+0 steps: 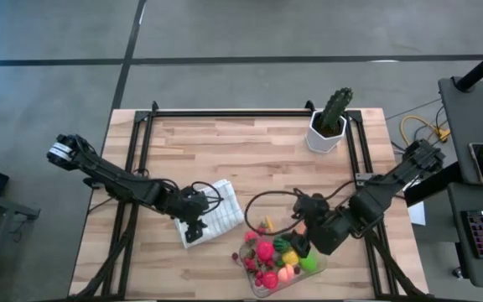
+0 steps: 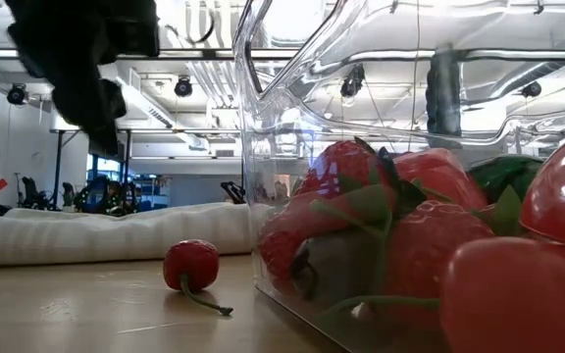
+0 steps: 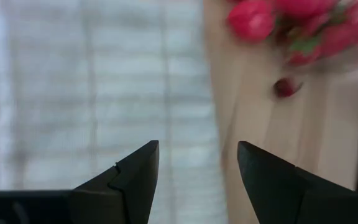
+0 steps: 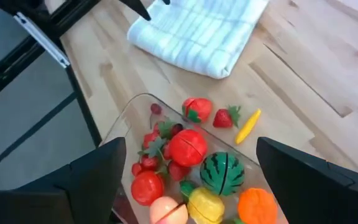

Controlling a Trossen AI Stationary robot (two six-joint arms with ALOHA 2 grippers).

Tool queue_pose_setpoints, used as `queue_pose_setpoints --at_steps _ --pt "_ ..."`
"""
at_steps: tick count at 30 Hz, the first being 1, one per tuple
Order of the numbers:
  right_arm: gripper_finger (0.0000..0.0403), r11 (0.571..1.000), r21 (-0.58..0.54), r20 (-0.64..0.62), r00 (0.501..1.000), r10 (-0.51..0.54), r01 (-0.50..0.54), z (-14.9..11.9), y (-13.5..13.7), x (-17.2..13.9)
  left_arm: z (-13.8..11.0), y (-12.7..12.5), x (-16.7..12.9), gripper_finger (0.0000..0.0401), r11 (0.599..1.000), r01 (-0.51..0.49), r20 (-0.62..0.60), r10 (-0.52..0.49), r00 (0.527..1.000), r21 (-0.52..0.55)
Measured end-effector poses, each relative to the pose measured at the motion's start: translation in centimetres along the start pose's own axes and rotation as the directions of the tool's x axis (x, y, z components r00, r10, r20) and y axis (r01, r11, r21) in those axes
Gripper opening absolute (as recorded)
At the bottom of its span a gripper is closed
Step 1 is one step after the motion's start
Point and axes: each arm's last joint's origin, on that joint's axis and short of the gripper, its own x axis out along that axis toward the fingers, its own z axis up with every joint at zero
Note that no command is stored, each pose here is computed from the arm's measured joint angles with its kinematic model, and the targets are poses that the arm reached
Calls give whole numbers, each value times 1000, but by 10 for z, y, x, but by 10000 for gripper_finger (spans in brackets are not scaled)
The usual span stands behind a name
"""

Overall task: Pick and placing Produce into tupperware
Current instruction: Put the red cherry into the transparent bin

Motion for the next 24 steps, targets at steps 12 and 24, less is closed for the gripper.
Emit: queue_pose_setpoints --at_steps 12,24 --pt "352 995 -90 -10 999 -33 32 -2 -7 -2 -4 -13 4 202 987 77 33 -82 996 139" --pt "353 903 290 -169 946 -277 317 -8 -35 -4 4 -2 10 202 958 40 101 -71 992 284"
